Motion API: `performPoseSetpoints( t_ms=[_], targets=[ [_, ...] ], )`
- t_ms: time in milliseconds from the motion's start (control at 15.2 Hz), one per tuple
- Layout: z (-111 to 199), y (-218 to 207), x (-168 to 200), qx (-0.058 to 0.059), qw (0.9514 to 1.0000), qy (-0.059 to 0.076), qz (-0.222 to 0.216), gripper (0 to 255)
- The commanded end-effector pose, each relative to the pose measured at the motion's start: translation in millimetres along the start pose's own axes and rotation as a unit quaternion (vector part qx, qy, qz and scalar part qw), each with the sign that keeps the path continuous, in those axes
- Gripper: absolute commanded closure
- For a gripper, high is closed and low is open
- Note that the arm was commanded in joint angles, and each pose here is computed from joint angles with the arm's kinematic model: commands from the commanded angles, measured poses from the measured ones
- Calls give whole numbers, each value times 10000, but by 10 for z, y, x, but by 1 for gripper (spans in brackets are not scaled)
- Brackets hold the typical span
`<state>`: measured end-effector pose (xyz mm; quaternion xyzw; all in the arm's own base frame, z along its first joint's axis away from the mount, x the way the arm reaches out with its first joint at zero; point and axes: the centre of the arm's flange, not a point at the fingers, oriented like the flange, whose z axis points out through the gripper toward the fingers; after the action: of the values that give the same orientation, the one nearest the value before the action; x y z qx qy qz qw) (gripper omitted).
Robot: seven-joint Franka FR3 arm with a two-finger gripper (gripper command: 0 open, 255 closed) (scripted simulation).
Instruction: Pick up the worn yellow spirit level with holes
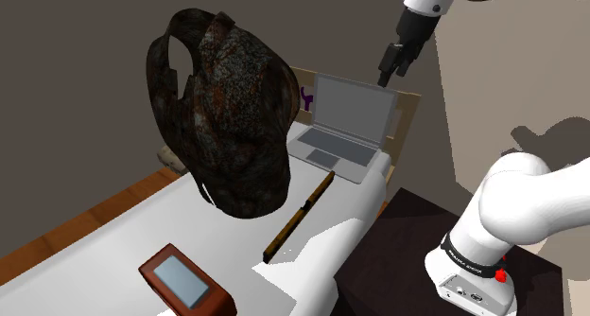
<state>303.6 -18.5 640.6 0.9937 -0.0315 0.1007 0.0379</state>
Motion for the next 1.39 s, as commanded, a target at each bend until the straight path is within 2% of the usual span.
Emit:
performPoseSetpoints(
  t_ms=[0,132,330,462,660,792,990,1122,1320],
  targets=[
    [0,0,0,0,10000,0,0,0],
    [234,-120,-37,-25,9991,-27,412,0],
    [587,-303,-77,-62,9947,-67,1029,0],
    [822,-425,-92,-86,9895,-93,1438,0],
    [1176,-609,-99,-123,9787,-133,2046,0],
    [1413,-729,-92,-147,9693,-159,2448,0],
    [1770,-906,-66,-182,9522,-198,3042,0],
    [2008,-1020,-39,-206,9388,-223,3432,0],
    [2367,-1184,18,-240,9156,-260,4005,0]
  ],
)
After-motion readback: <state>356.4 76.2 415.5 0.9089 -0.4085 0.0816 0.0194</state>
